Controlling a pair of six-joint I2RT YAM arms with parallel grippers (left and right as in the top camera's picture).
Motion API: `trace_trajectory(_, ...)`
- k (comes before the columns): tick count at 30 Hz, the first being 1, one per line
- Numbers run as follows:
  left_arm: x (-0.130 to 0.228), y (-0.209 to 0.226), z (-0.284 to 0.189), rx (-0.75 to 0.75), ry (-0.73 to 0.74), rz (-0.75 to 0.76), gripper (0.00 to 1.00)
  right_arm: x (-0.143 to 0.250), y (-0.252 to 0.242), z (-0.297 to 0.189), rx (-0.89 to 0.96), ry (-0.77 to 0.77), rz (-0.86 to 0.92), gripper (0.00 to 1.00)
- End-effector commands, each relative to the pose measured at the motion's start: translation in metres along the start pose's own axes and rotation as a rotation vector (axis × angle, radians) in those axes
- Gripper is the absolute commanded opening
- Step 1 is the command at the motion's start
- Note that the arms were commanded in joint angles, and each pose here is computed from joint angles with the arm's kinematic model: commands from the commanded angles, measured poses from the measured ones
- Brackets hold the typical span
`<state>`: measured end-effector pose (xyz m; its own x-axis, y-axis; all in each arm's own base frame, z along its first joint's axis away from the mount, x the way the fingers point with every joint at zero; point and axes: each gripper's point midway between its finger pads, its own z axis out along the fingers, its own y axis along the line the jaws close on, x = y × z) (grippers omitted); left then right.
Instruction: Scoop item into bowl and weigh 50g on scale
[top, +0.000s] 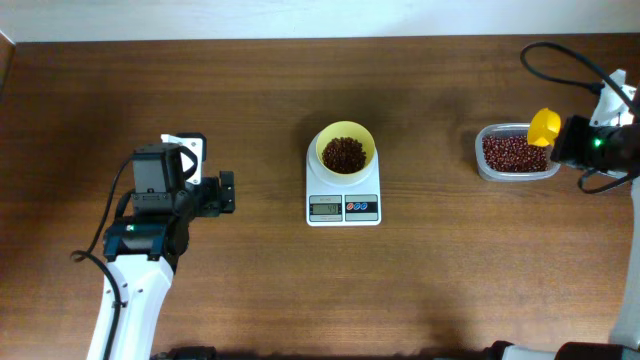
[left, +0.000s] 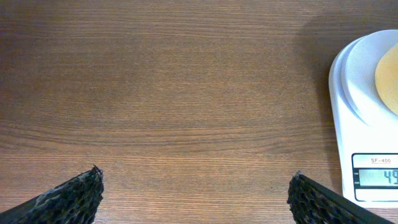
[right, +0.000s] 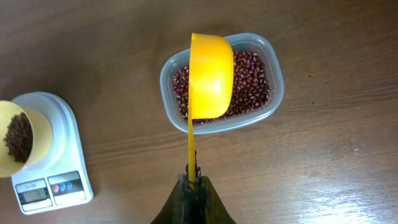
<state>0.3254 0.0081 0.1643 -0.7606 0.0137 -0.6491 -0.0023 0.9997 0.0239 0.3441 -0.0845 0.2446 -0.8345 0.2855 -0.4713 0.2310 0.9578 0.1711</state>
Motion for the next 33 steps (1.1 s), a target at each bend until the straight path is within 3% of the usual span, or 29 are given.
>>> trace_trajectory(1,0.002,0.003,0.002,-0.010,0.007,0.008,0.99,0.010,-0.006,0.025,0.010,0.080,-0.084,0.04)
trace_trajectory(10,0.002,0.003,0.002,-0.010,0.007,0.008,0.99,0.023,-0.018,0.084,-0.009,0.232,-0.140,0.04)
trace_trajectory(16,0.002,0.003,0.002,-0.010,0.007,0.008,0.99,0.032,0.003,0.114,-0.038,0.299,-0.191,0.04)
trace_trajectory(33,0.002,0.003,0.002,-0.010,0.007,0.008,0.99,0.013,-0.009,0.087,0.019,0.234,-0.165,0.04)
